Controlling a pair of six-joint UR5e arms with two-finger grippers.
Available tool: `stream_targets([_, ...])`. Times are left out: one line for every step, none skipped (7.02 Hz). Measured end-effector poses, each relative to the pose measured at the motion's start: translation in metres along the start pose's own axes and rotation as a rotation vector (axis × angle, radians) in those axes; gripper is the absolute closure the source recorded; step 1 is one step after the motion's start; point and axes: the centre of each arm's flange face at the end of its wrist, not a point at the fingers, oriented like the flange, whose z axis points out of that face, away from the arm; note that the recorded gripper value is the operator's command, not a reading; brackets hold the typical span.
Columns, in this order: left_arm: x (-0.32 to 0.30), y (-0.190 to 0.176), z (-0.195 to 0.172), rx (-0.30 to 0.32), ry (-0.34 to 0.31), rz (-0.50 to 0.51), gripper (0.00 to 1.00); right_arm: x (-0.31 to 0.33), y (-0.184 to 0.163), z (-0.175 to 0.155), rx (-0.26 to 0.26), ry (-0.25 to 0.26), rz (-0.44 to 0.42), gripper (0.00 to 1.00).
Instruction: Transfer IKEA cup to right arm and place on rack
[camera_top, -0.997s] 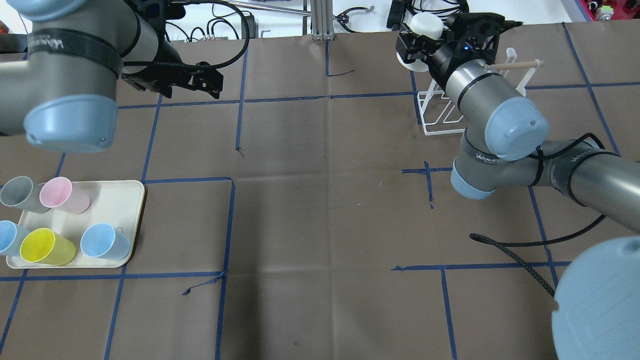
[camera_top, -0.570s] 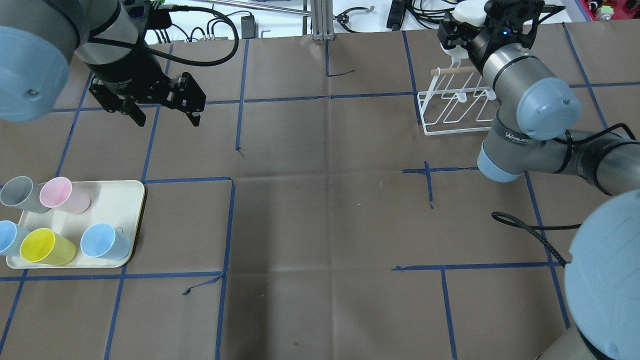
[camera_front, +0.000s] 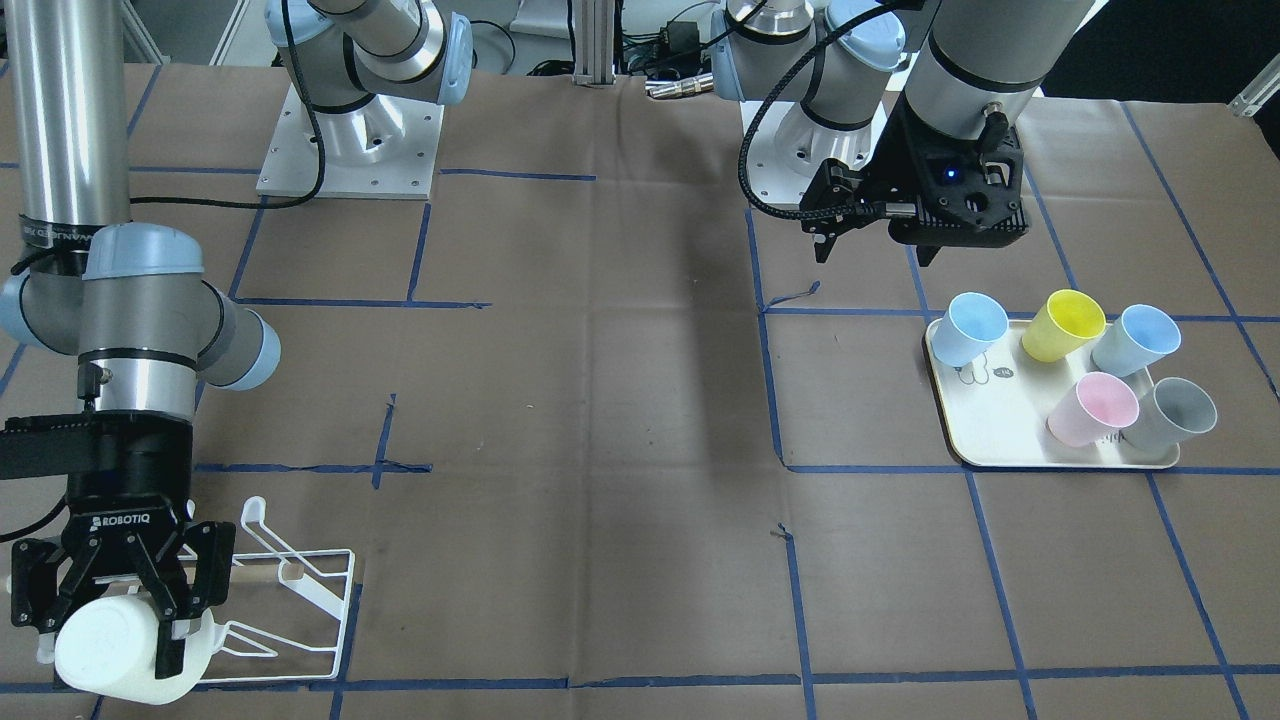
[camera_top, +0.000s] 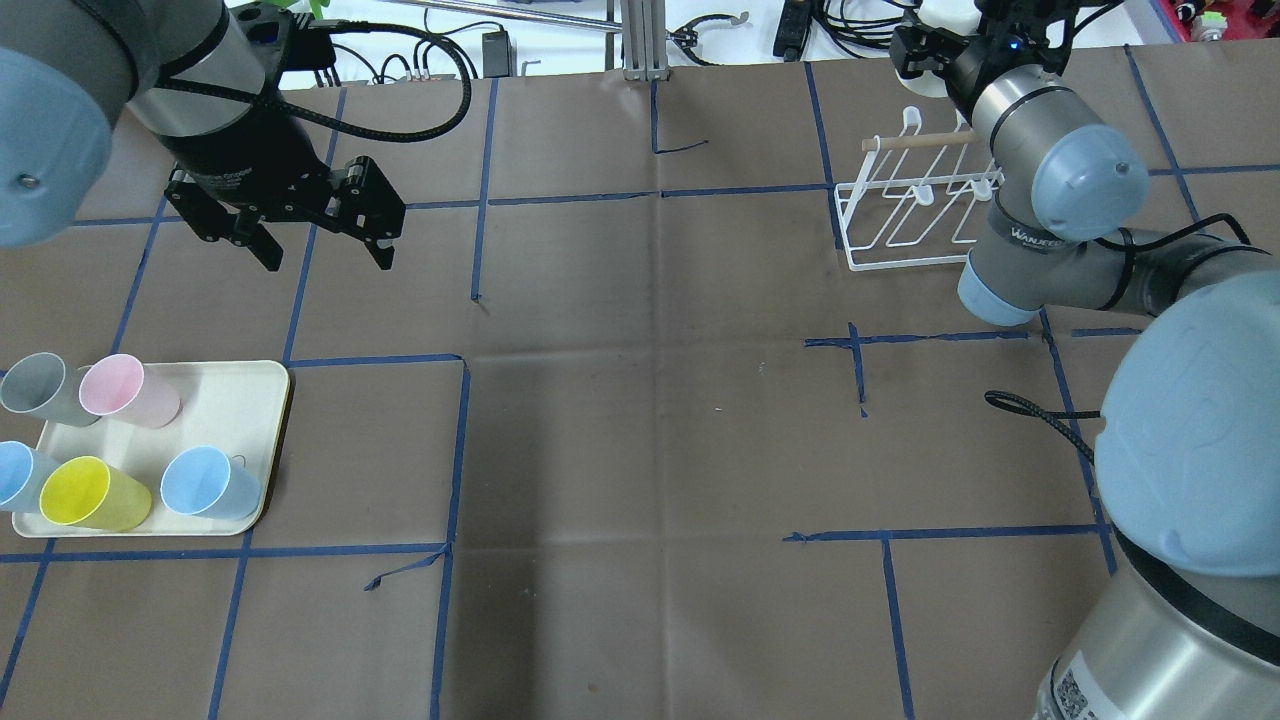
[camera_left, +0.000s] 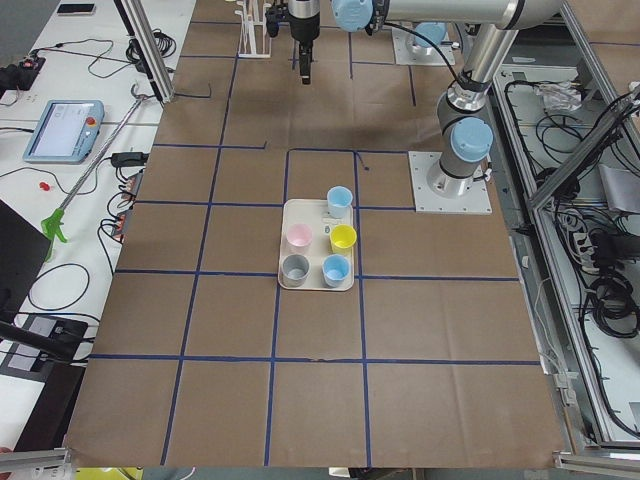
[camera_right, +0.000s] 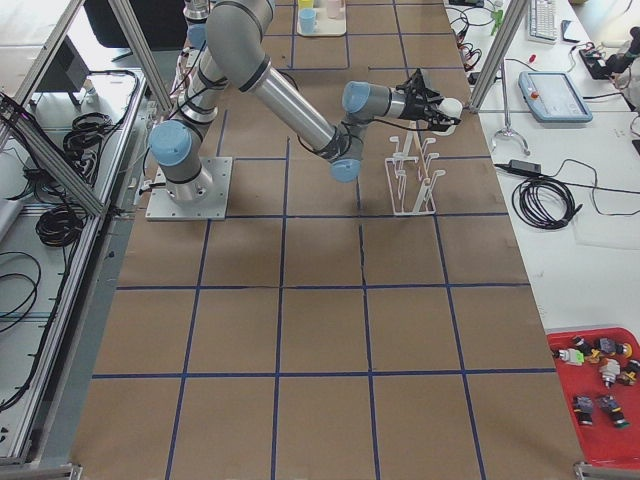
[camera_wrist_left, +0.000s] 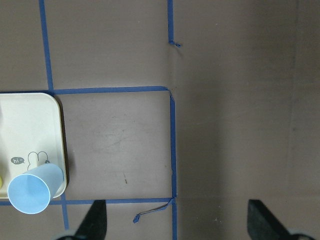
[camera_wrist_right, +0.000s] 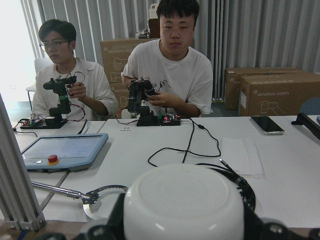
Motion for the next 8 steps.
stream_targets([-0.005, 0.005, 0.008, -0.016, 0.000, 0.009, 0.01, 0.001, 0.005, 0.006, -0.006, 0.000, 0.001, 0.67])
stream_targets([-0.021, 0.011, 0.018, -0.034, 0.004, 0.018, 0.01, 0.002, 0.012, 0.010, -0.017, -0.002, 0.004, 0.67])
stream_targets([-0.049, 0.021, 0.031, -0.054, 0.013, 0.017, 0.01, 0.000, 0.019, 0.010, -0.030, -0.004, 0.007, 0.67])
stream_targets([-0.084, 0.036, 0.047, -0.079, 0.027, 0.008, 0.02, -0.002, 0.028, 0.009, -0.048, -0.006, 0.012, 0.67])
stream_targets([-0.115, 0.051, 0.062, -0.097, 0.041, -0.002, 0.03, -0.003, 0.035, 0.007, -0.065, -0.007, 0.016, 0.67])
stream_targets([-0.149, 0.063, 0.076, -0.100, 0.030, -0.005, 0.03, -0.004, 0.040, 0.006, -0.076, -0.008, 0.019, 0.65])
stream_targets([-0.179, 0.072, 0.088, -0.100, 0.001, -0.005, 0.03, -0.005, 0.043, 0.005, -0.083, -0.008, 0.021, 0.51])
stream_targets([-0.199, 0.079, 0.100, -0.102, -0.012, -0.009, 0.03, -0.005, 0.046, 0.004, -0.090, -0.008, 0.024, 0.22])
